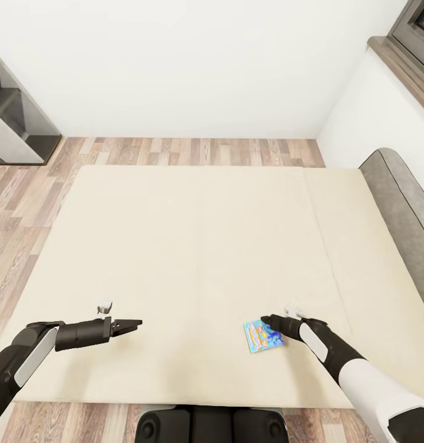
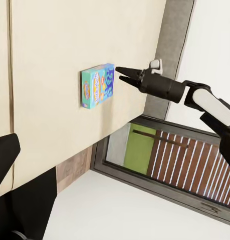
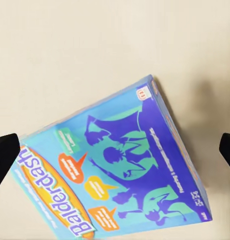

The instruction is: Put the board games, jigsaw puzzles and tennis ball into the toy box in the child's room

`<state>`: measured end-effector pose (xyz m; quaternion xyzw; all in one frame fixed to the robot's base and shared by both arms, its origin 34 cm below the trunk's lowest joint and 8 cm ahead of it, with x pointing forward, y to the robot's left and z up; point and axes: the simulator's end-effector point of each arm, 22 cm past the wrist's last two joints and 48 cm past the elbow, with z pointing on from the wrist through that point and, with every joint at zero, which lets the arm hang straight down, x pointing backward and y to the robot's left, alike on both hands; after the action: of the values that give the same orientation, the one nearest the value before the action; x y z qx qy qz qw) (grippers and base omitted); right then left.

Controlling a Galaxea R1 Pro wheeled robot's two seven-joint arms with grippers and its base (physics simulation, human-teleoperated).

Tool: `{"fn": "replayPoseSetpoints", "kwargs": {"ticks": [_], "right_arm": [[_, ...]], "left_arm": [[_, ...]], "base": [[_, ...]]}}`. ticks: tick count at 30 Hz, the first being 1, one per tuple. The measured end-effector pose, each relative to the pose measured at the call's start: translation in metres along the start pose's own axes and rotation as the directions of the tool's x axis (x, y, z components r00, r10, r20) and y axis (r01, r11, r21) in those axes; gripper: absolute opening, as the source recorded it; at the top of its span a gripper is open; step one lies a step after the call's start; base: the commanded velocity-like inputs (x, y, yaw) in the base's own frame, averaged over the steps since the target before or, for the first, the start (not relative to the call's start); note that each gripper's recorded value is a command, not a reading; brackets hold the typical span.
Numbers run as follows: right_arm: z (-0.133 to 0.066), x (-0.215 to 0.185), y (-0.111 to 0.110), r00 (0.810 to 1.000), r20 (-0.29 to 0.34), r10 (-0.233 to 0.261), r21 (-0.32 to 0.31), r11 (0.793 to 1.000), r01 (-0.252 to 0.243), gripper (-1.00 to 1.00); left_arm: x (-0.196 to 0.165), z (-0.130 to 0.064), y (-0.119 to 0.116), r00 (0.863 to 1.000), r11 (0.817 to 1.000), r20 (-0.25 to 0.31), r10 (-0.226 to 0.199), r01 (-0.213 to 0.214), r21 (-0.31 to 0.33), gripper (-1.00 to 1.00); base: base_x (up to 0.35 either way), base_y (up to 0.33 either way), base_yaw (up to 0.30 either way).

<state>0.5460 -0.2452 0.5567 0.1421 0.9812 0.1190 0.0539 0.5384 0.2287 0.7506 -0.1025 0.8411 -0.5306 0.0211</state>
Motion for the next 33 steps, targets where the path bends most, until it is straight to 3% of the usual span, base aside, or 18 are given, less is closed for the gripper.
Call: {"fn": "replayPoseSetpoints", "kwargs": {"ticks": [8, 21, 33], "right_arm": [[0.0, 0.003, -0.002, 0.999, -0.009, -0.035, 0.01, 0.999, 0.036, 1.0], [0.002, 0.004, -0.002, 0.999, -0.011, -0.036, 0.008, 0.999, 0.036, 1.0], [0.006, 0.01, -0.005, 0.999, -0.025, -0.034, 0.013, 0.999, 0.034, 1.0]], "left_arm": [[-0.003, -0.003, -0.001, 1.0, 1.0, 0.009, 0.002, -0.002, 0.005, 1.0], [-0.027, -0.023, -0.016, 0.997, 0.998, 0.077, 0.018, -0.023, 0.061, 1.0], [-0.026, -0.021, -0.013, 0.997, 0.998, 0.077, 0.011, -0.016, 0.068, 1.0]], "base": [[0.0, 0.0, 0.0], [0.0, 0.0, 0.0], [0.0, 0.0, 0.0]]}}
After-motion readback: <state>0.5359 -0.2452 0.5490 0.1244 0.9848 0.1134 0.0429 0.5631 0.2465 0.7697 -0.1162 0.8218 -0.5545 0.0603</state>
